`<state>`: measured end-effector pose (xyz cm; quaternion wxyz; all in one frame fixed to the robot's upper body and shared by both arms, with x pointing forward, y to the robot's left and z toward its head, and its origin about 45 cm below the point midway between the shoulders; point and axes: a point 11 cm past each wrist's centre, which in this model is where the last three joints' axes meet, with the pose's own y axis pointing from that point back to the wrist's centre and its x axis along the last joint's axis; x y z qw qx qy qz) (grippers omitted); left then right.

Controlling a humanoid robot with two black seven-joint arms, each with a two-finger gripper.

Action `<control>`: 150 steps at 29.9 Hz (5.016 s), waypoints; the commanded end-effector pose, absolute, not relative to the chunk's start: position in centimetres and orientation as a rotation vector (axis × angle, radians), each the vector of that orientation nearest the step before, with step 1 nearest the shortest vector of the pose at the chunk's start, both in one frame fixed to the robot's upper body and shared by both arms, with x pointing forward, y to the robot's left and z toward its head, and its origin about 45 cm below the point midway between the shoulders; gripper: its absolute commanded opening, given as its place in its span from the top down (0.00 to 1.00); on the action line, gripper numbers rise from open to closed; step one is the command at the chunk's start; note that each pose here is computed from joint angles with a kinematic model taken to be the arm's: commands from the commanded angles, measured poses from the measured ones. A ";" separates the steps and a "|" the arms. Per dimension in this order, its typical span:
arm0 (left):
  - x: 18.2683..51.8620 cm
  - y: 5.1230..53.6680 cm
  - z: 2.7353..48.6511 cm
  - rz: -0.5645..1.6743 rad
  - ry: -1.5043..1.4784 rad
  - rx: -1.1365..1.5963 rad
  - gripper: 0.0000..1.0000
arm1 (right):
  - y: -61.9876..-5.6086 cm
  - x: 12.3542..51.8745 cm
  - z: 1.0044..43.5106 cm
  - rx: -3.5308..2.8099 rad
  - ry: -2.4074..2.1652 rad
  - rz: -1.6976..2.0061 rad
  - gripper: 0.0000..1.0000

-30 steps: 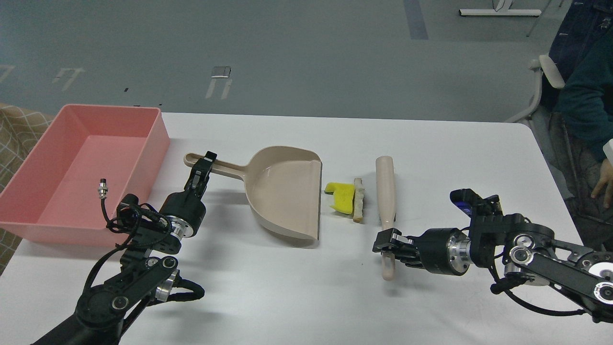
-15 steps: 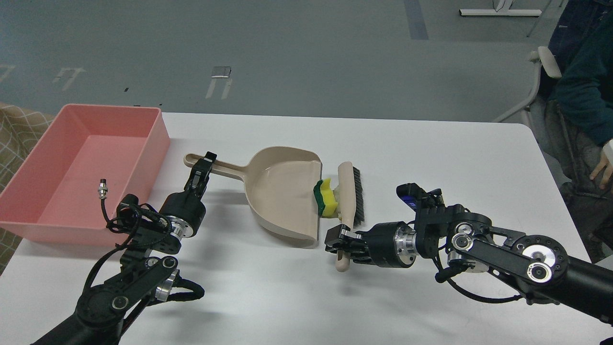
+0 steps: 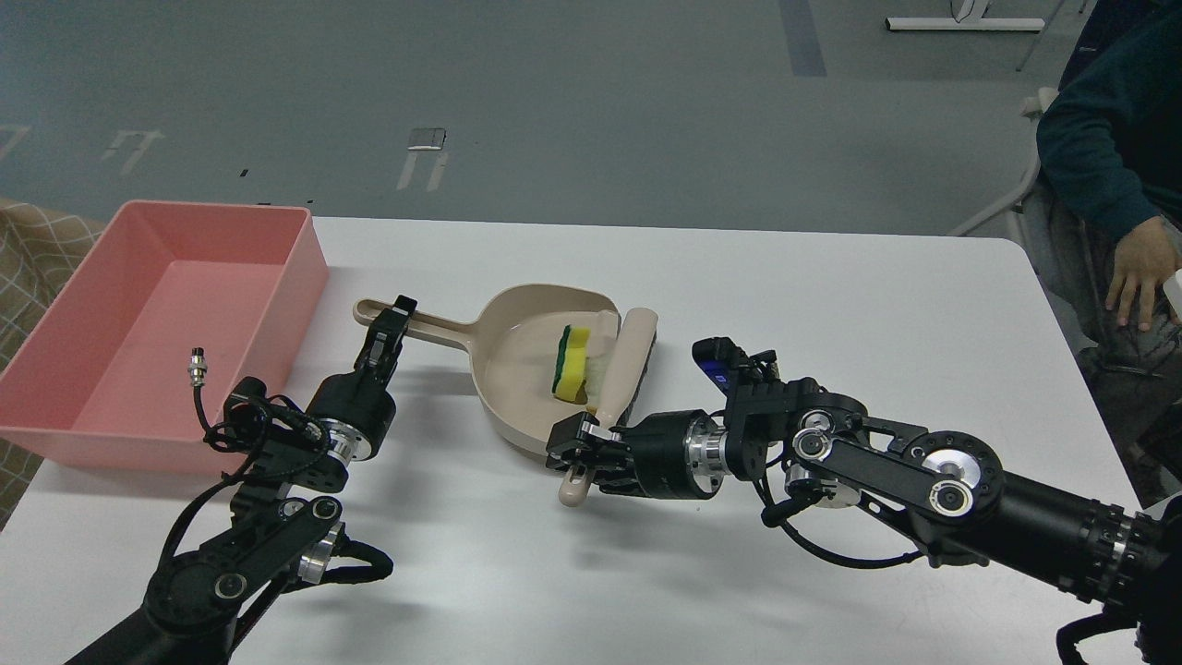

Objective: Sweep and dump garbage into bin
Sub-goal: 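Sweep the yellow sponge into the dustpan with the held brush, then lift the dustpan with the left gripper and tip it over the pink bin, then lower the empty dustpan back onto the table with the left gripper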

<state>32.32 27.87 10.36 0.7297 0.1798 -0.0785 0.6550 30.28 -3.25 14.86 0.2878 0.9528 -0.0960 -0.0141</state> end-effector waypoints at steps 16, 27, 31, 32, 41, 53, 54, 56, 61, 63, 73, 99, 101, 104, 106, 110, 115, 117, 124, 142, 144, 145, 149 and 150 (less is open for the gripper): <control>32.1 28.0 10.2 1.446 -0.166 0.400 1.00 | -2.9 33.1 18.3 2.576 -0.259 0.018 1.00; 32.1 27.9 10.0 1.454 -0.145 0.390 1.00 | -8.6 34.6 21.5 2.542 -0.338 0.074 1.00; 32.1 28.1 9.9 1.478 -0.095 0.366 1.00 | -10.9 35.1 22.2 2.521 -0.383 0.088 1.00; 32.1 28.2 9.8 1.484 -0.075 0.361 1.00 | -11.4 35.2 22.4 2.516 -0.394 0.092 1.00; 33.1 29.2 11.4 1.514 -0.028 0.309 1.00 | -17.8 35.1 23.4 2.452 -0.504 0.094 1.00; 35.9 34.7 19.1 1.577 -0.081 0.228 1.00 | -20.7 33.8 22.9 2.419 -0.537 0.050 1.00; 36.0 35.5 19.6 1.585 -0.086 0.226 1.00 | -20.7 33.8 22.9 2.419 -0.540 0.048 1.00; 36.2 38.4 21.5 1.623 -0.112 0.223 1.00 | -20.7 33.8 22.8 2.423 -0.544 0.044 1.00; 35.5 44.9 25.5 1.682 -0.135 0.207 1.00 | -20.9 33.6 22.5 2.431 -0.553 0.024 1.00; 34.6 48.1 26.7 1.715 -0.131 0.210 1.00 | -20.9 33.5 22.4 2.430 -0.553 0.020 1.00; 28.5 63.4 29.0 1.873 -0.186 0.383 1.00 | -20.6 33.4 22.3 2.437 -0.545 0.014 1.00; 27.0 66.3 35.1 1.660 -0.816 1.047 1.00 | -19.7 33.2 22.0 2.452 -0.524 0.007 1.00; 27.2 66.1 35.4 1.652 -0.857 1.066 1.00 | -19.8 33.2 21.9 2.452 -0.526 0.005 1.00; 27.4 65.8 35.5 1.625 -0.882 1.086 1.00 | -19.5 33.2 21.9 2.456 -0.520 0.005 1.00; 27.6 65.4 35.9 1.601 -0.907 1.094 1.00 | -19.5 33.2 21.9 2.456 -0.520 0.005 1.00; 28.0 64.9 36.6 1.590 -0.934 1.080 1.00 | -19.5 33.2 21.8 2.456 -0.520 0.003 1.00; 29.2 64.6 40.4 1.632 -0.998 1.012 1.00 | -19.6 33.1 21.7 2.454 -0.520 -0.002 1.00; 30.0 64.2 41.7 1.653 -0.998 0.943 1.00 | -19.6 33.1 21.7 2.454 -0.520 -0.002 1.00; 34.2 58.9 45.4 1.566 -0.878 0.542 1.00 | -19.9 33.0 21.6 2.449 -0.521 -0.005 1.00; 42.0 37.8 30.1 1.420 -0.346 0.161 1.00 | -24.2 31.9 21.2 2.432 -0.535 -0.055 1.00; 41.5 34.9 26.9 1.390 -0.313 0.198 1.00 | -24.2 31.6 21.3 2.485 -0.522 -0.061 1.00; 41.2 34.2 25.9 1.382 -0.304 0.216 1.00 | -24.1 31.6 21.4 2.499 -0.526 -0.057 1.00; 39.8 31.8 21.6 1.370 -0.265 0.285 1.00 | -24.2 31.8 21.7 2.555 -0.546 -0.039 1.00; 39.3 31.1 20.4 1.370 -0.243 0.296 1.00 | -24.7 32.1 21.5 2.548 -0.566 -0.042 1.00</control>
